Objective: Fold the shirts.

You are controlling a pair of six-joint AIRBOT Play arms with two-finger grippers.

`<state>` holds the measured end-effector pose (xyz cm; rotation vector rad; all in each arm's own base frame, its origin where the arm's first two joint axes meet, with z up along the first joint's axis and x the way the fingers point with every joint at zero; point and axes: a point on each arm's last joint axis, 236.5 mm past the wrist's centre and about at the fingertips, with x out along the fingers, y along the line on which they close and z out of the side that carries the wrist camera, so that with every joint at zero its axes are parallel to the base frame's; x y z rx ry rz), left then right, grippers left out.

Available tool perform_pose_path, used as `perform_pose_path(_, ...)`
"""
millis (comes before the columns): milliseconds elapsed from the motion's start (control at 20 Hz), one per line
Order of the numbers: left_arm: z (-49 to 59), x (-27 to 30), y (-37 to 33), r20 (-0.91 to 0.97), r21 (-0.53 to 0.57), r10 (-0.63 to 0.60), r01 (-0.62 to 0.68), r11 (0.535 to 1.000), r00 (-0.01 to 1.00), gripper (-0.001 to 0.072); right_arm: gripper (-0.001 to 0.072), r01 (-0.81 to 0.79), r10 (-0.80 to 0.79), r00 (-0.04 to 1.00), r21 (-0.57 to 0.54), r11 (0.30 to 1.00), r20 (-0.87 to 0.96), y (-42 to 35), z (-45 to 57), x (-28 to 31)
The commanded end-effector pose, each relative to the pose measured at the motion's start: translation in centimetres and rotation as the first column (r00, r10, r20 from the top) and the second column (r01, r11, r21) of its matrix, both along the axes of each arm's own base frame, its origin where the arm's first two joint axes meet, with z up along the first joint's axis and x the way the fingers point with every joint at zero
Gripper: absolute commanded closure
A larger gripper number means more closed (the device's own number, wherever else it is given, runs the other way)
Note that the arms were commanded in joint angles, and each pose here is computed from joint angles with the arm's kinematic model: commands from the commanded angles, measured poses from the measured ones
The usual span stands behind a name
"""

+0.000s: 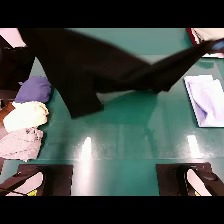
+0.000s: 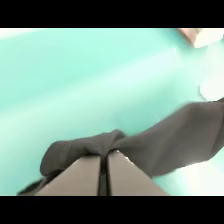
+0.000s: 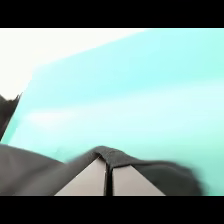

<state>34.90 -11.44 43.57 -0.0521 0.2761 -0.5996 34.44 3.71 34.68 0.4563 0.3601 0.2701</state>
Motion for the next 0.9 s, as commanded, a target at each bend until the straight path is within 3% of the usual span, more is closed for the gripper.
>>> perform_pose_path(0, 9.5, -7.2, -0.6, 0.272, -0.026, 0.027, -0.021, 0.999, 0.962, 0.0682, 0.0694, 0.127, -0.105, 0.984, -0.148, 0.981, 0.147, -2.7, 7.7, -5.6)
perform_pose_path(300, 17.6, -19.0, -0.5, 0.589, -0.084, 0.102, -0.065, 0.994, 0.801, 0.0682, 0.0695, 0.25, -0.178, 0.946, -0.257, 0.934, 0.273, -3.3, 14.0, -9.5)
perform_pose_path(450, 15.9, -16.8, 1.0, 0.545, -0.047, 0.151, -0.15, 0.988, 0.825, 0.0682, 0.0696, 0.193, -0.155, 0.976, -0.275, 0.942, 0.155, -4.0, 12.6, -8.3)
perform_pose_path(550, 11.4, -11.8, 2.4, 0.383, -0.042, 0.195, -0.194, 0.98, 0.903, 0.0682, 0.0696, 0.141, -0.14, 0.99, -0.244, 0.959, 0.021, -5.3, 10.0, -6.5)
perform_pose_path(700, -1.8, -2.9, 2.5, -0.047, 0.014, 0.149, -0.149, 0.989, 0.988, 0.0682, 0.0696, 0.03, -0.057, 0.974, -0.127, 0.991, -0.218, -6.1, 3.5, -2.7)
perform_pose_path(850, -16.4, 1.6, 1.2, -0.491, 0.009, 0.032, -0.031, 0.999, 0.87, 0.0682, 0.0696, -0.113, 0.075, 0.87, -0.05, 0.992, -0.487, -4.4, -6.0, 1.2)
